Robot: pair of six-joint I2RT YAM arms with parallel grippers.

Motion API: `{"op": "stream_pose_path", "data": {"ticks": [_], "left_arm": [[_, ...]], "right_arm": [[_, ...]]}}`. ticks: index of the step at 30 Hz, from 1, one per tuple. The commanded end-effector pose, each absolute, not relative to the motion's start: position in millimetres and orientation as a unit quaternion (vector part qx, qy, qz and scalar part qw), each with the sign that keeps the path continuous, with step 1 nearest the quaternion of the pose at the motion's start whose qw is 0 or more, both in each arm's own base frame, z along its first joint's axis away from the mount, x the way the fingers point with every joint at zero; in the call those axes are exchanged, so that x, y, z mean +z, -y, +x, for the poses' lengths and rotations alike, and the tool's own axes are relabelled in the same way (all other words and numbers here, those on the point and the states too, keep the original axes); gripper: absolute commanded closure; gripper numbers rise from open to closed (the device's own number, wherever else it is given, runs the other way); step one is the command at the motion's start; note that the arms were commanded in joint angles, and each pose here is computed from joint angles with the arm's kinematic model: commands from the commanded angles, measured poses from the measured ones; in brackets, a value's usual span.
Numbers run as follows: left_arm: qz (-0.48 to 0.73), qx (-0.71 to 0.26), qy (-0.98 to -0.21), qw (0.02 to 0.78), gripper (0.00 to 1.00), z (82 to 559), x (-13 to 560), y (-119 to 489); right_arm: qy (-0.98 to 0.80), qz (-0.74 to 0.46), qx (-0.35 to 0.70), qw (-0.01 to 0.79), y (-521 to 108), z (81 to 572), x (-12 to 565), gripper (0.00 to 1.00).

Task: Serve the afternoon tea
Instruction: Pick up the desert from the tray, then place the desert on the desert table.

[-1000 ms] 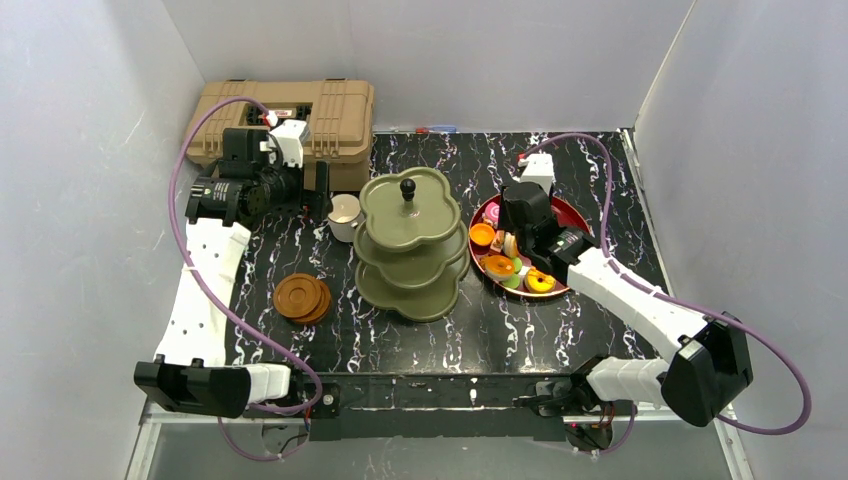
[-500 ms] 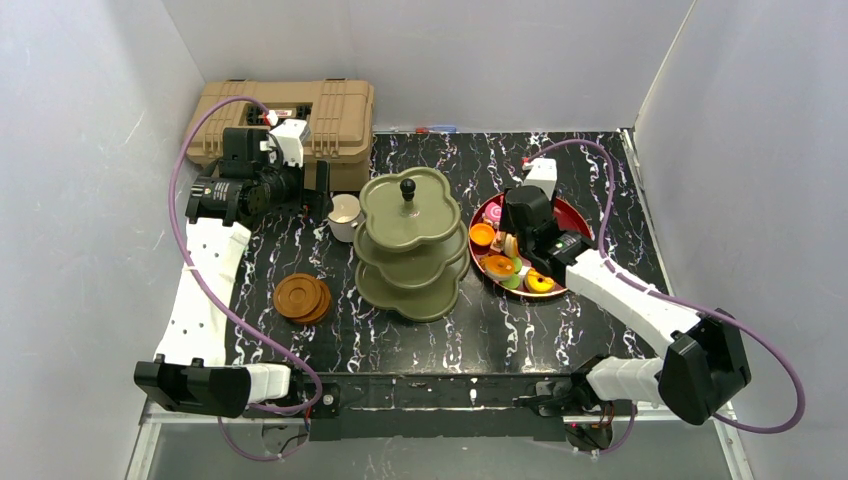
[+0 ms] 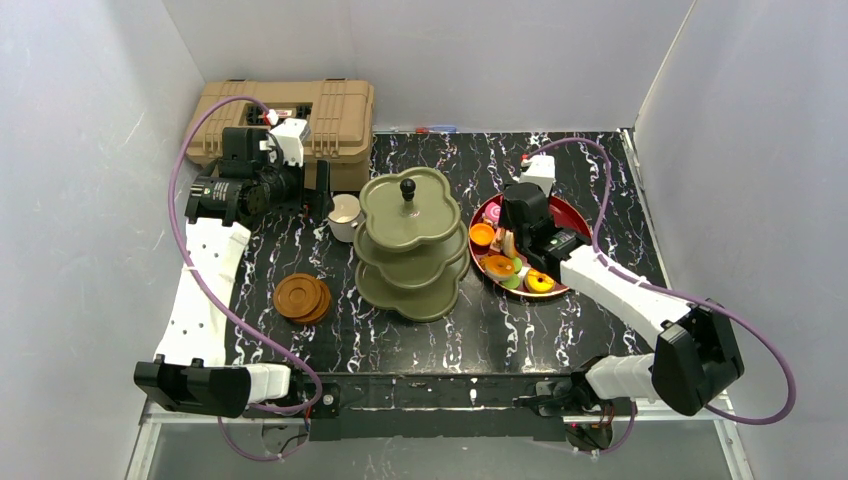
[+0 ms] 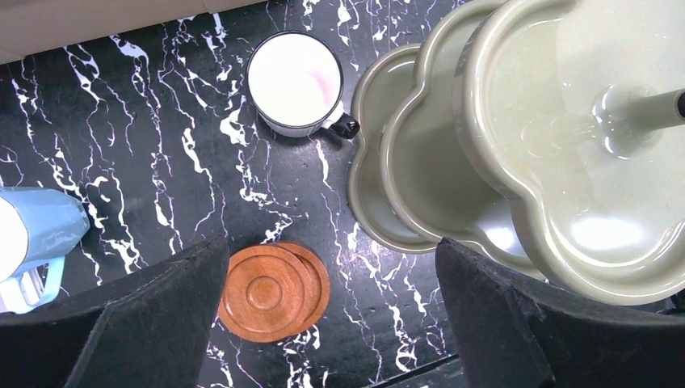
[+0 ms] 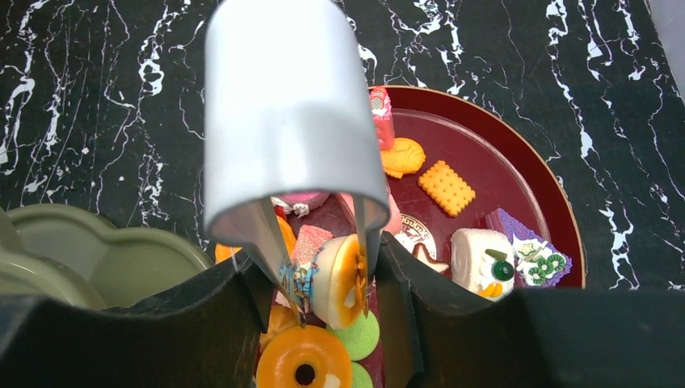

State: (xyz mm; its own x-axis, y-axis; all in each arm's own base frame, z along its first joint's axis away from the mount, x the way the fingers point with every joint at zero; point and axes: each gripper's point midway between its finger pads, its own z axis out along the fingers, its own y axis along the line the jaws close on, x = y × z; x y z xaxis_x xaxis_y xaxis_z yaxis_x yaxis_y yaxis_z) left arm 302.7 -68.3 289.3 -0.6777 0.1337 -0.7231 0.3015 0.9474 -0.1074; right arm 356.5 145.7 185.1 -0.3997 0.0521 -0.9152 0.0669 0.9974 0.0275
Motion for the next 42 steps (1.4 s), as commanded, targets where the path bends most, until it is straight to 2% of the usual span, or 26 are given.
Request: {"op": "stream_pose_path", "data": {"ticks": [1, 8, 13, 18, 26, 31, 42], "left_arm": [[0.127, -0.118, -0.898, 0.405, 0.02, 299, 307, 70], [0.13, -0.125, -0.896, 0.405, 0.02, 297, 308, 73], [0.131, -0.125, -0.895, 0.408, 0.02, 295, 310, 73], [0.134, -0.127, -0.892, 0.413, 0.02, 294, 313, 73], [0.135, -0.132, -0.886, 0.424, 0.02, 293, 322, 75], [0.138, -0.132, -0.881, 0.432, 0.02, 290, 328, 75], [0.149, -0.137, -0.88, 0.429, 0.03, 288, 326, 78]], "right_arm": [[-0.824, 0.043, 0.0, 0.565, -144, 357, 202, 0.7], [-0.804, 0.01, 0.033, 0.594, -142, 340, 250, 0.86], [-0.802, -0.051, 0.096, 0.587, -159, 318, 270, 0.87], [-0.791, -0.118, 0.185, 0.571, -178, 280, 284, 0.92], [-0.765, -0.142, 0.32, 0.541, -208, 238, 307, 0.94], [-0.776, -0.123, 0.36, 0.503, -218, 229, 282, 0.94], [-0.778, -0.046, 0.409, 0.475, -220, 222, 249, 0.95]]}}
